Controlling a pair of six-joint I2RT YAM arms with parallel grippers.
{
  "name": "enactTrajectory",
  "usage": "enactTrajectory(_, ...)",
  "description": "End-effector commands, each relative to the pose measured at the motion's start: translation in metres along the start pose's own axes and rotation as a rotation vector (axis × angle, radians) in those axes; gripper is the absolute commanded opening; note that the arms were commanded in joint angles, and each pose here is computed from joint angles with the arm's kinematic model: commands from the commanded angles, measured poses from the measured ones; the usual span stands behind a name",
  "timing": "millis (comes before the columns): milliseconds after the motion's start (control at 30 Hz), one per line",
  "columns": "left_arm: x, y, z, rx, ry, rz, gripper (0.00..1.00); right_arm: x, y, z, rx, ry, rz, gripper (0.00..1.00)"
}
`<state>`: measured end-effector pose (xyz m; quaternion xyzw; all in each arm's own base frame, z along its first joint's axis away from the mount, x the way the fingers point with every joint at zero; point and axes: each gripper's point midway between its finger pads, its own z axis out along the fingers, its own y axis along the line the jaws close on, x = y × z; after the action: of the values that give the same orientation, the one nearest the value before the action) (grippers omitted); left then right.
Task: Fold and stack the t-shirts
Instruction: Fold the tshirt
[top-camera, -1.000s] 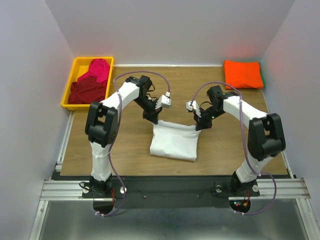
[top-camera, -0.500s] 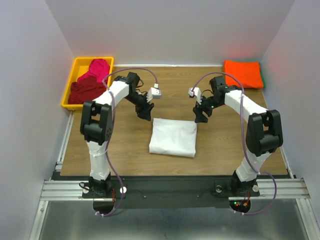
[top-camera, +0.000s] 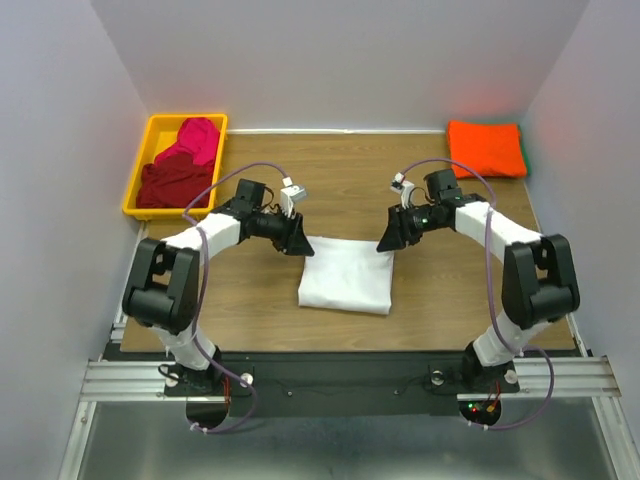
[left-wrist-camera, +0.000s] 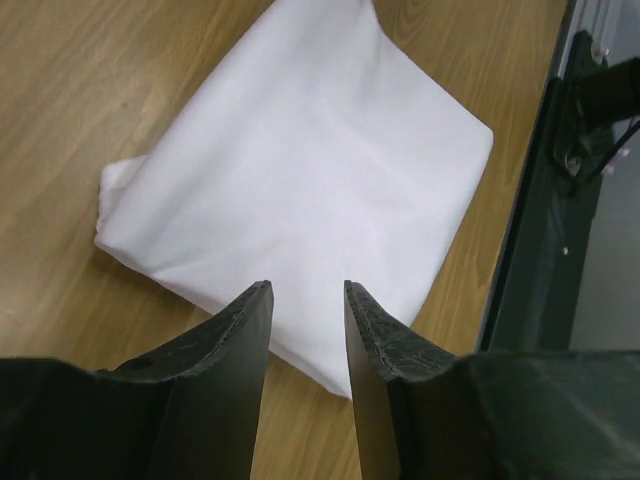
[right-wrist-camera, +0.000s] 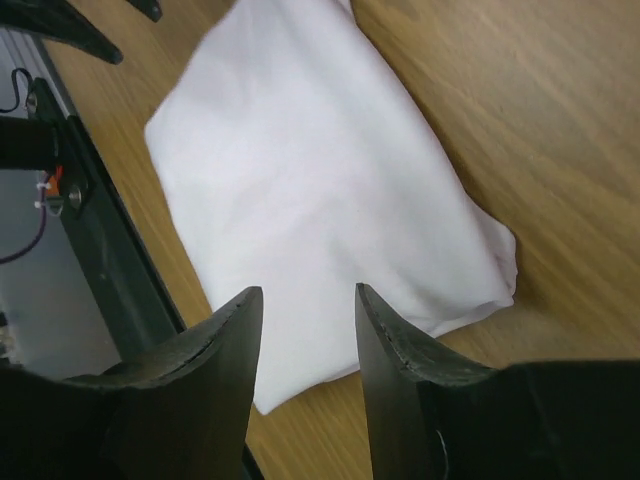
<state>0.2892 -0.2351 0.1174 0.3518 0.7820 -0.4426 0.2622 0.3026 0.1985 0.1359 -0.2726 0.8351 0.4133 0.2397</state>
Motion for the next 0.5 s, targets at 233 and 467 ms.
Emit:
enactTrajectory(233, 0.008, 0.076, 0.056, -0.046, -0.124, -0.401, 0.38, 0.016, -0.105, 0.061, 0.144, -0.016, 0.303, 0.42)
enactTrajectory(467, -0.028, 0.118, 0.049, -0.055, -0.170, -0.384, 0.31, -0.048, -0.144, 0.064, 0.204, -0.107, 0.210, 0.41)
